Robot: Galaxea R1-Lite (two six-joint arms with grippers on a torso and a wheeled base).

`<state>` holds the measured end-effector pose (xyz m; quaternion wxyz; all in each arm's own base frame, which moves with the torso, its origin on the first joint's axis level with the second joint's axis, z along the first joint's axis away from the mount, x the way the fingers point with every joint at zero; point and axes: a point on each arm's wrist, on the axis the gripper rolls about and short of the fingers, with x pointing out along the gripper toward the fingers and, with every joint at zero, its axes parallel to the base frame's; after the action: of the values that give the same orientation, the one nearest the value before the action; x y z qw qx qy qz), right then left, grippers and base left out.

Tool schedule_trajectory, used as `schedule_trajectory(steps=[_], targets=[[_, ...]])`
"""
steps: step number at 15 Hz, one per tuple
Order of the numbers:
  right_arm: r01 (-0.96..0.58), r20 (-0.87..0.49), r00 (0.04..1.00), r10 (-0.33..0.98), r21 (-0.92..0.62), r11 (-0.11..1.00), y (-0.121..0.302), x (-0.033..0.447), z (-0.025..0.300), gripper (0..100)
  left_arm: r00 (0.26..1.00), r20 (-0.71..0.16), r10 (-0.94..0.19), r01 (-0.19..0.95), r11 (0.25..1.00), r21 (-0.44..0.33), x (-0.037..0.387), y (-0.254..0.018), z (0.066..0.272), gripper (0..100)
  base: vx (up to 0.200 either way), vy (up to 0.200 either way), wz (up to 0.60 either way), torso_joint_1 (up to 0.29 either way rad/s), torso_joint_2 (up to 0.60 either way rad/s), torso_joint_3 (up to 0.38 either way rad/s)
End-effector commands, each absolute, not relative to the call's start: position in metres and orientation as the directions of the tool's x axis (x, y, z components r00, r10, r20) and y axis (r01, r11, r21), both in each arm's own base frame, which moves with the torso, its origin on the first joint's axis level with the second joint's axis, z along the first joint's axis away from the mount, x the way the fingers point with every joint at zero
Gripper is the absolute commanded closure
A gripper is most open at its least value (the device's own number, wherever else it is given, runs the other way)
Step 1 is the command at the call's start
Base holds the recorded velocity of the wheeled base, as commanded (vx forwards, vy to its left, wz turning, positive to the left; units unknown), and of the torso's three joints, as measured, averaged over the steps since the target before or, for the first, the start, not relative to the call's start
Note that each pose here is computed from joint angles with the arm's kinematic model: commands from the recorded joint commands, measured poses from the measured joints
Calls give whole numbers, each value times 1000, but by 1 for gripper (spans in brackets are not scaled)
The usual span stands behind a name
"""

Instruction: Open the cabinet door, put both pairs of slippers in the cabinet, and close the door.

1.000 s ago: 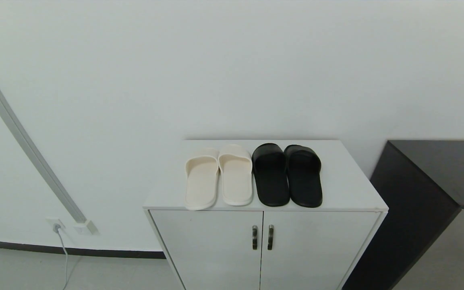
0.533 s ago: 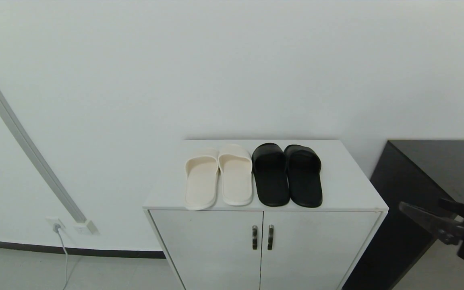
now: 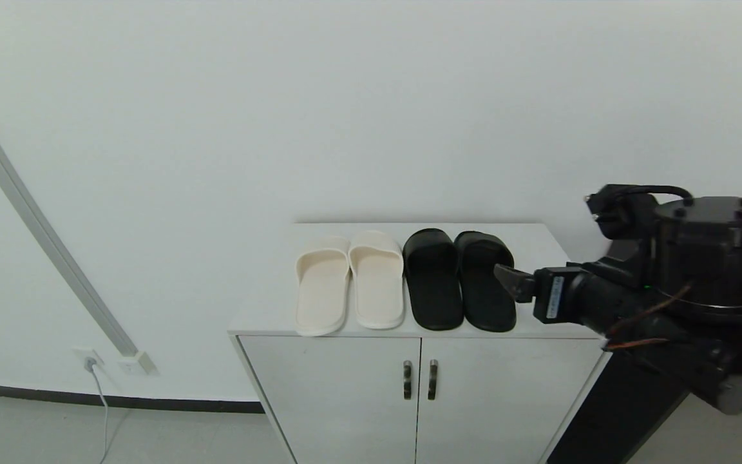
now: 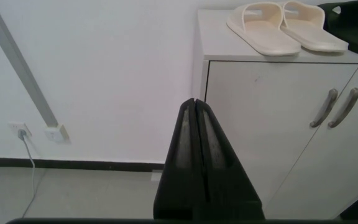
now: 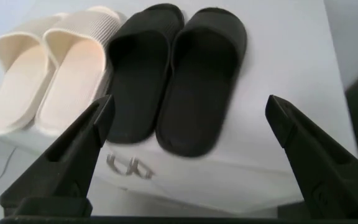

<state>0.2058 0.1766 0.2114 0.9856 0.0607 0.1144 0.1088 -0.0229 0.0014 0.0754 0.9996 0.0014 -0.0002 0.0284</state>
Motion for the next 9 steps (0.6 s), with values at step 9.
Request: schedule_trajectory(steps=[9], targets=[[-27,-227,973,44,79,996,247,308,147,0,998,-2,57,-57,998,3,-23,1,75,100,0,0,0,0,0,0]])
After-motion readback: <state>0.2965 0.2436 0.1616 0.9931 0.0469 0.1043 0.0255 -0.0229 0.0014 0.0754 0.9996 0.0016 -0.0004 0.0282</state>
